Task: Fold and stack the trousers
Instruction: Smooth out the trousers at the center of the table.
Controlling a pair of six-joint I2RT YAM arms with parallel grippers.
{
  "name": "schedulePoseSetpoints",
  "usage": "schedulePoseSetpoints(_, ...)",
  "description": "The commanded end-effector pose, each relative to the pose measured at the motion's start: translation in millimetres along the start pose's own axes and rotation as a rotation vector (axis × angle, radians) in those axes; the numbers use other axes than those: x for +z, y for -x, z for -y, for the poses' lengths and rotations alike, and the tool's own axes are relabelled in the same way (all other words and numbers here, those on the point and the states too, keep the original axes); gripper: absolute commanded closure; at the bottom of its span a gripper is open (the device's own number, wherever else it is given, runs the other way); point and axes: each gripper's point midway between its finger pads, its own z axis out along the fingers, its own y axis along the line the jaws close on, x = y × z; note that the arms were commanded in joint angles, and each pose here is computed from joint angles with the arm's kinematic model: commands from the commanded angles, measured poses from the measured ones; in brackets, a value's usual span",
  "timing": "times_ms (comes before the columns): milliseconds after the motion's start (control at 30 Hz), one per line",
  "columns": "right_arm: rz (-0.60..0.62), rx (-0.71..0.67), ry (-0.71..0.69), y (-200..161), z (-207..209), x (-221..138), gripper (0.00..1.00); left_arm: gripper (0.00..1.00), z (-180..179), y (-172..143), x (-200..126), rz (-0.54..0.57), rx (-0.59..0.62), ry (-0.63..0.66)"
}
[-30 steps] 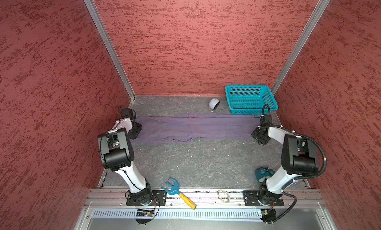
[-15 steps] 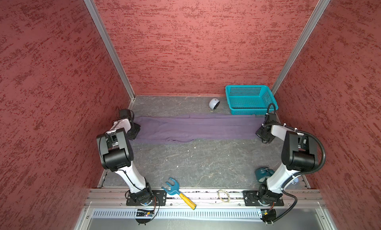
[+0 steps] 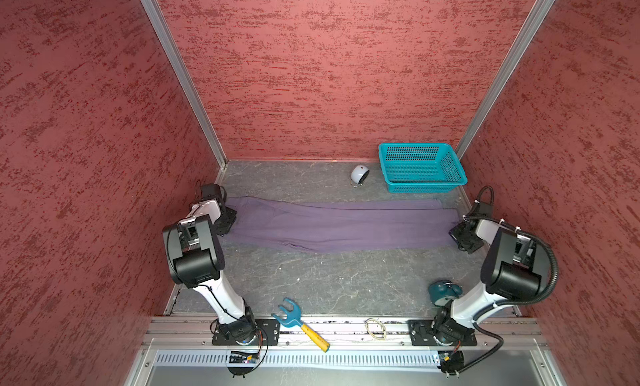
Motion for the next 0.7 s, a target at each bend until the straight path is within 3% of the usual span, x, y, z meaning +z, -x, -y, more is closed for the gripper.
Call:
schedulePoseSetpoints(0, 0.083, 0.036, -0.024, 32, 7, -9, 1.0, 0.69, -10, 5, 4, 0.032, 0.009, 0.042)
schedulePoseSetpoints(267, 0.065, 0.04, 0.042, 22, 1, -15, 1.0, 0.69, -5, -12, 5, -0.011, 0.007, 0.017)
schedulePoseSetpoints(433, 0.083, 0.032, 0.056, 9, 9, -27, 1.0, 0.68, -1, -15, -11, 0.0, 0.012, 0.003)
schedulePoseSetpoints(533, 0.117, 0.024, 0.054, 10, 13, -40, 0.8, 0.54, 4, -8, -33, 0.031, 0.013, -0.024)
schedulePoseSetpoints(667, 0.203, 0.03, 0.095, 26, 5, -73, 0.65, 0.44, 10, 3, -69, 0.09, 0.014, -0.069)
